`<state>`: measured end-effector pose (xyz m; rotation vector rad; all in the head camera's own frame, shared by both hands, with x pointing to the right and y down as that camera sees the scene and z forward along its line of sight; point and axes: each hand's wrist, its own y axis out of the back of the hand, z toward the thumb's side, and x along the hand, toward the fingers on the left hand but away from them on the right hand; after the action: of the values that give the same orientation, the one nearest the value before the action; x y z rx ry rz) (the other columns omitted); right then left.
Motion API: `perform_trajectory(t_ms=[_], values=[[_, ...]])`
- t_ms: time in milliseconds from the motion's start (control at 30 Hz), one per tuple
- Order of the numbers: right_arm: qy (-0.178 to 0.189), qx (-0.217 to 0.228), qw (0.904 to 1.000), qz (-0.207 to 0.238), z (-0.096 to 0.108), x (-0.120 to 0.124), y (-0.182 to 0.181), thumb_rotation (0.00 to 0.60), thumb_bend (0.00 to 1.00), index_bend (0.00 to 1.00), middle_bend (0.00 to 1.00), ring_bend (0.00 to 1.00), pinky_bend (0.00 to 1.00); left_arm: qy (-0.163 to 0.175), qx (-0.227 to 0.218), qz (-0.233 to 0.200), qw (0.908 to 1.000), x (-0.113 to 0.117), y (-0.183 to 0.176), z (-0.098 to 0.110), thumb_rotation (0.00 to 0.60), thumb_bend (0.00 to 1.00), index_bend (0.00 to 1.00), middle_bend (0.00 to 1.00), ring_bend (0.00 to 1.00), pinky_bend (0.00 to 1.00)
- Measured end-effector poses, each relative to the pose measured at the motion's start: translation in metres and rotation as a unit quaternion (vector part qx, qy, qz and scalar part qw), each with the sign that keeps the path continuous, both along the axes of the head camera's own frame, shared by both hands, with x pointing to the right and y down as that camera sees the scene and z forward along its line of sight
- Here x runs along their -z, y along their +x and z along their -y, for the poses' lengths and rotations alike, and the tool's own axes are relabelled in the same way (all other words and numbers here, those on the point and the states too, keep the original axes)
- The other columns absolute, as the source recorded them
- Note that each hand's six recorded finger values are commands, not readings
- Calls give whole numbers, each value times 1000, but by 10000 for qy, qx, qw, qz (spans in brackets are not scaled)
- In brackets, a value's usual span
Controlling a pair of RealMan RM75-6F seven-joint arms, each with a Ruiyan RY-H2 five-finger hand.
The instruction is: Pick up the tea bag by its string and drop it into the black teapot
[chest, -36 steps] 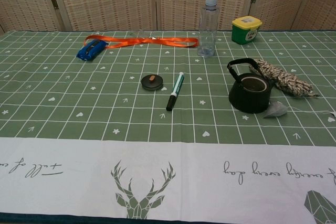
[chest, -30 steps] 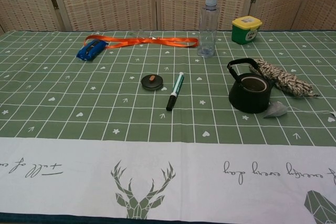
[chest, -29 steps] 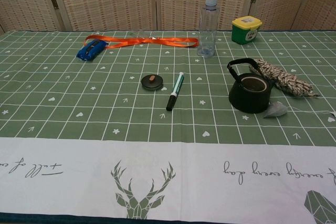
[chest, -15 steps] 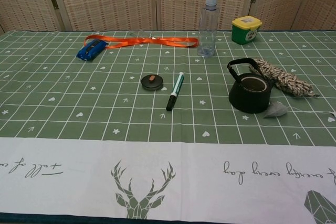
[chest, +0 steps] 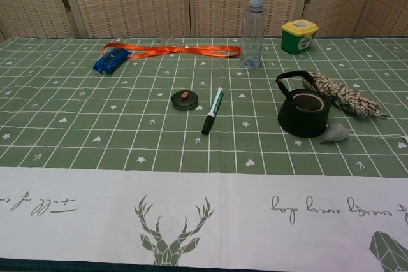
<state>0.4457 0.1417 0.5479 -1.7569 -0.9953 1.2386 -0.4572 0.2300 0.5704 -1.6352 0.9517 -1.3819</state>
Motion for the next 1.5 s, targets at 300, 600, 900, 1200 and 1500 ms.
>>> perform_trajectory(t_ms=[300,600,900,1200,1500], values=[[-427,42,9989,-170,-1,-45,-3,600,320,465,0,0,0,86,-183,-194,9996,4,4,-2,600,290,43,28,56,98],[-658,224,9956,-626,-4,-58,-1,600,320,496,0,0,0,159,-331,-277,9989,4,8,-4,600,290,33,35,65,101],[-880,265,9909,-988,1,-79,3,600,320,527,0,0,0,151,-347,-269,9989,3,8,-3,600,291,33,35,66,101],[-1168,373,9861,-1123,-1,-100,1,600,320,528,0,0,0,98,-340,-230,9991,0,8,-3,600,290,33,35,67,101],[-1194,455,9850,-1157,-2,-114,-6,600,336,528,0,0,0,88,-353,-208,9991,-1,9,-4,600,291,33,35,67,101]])
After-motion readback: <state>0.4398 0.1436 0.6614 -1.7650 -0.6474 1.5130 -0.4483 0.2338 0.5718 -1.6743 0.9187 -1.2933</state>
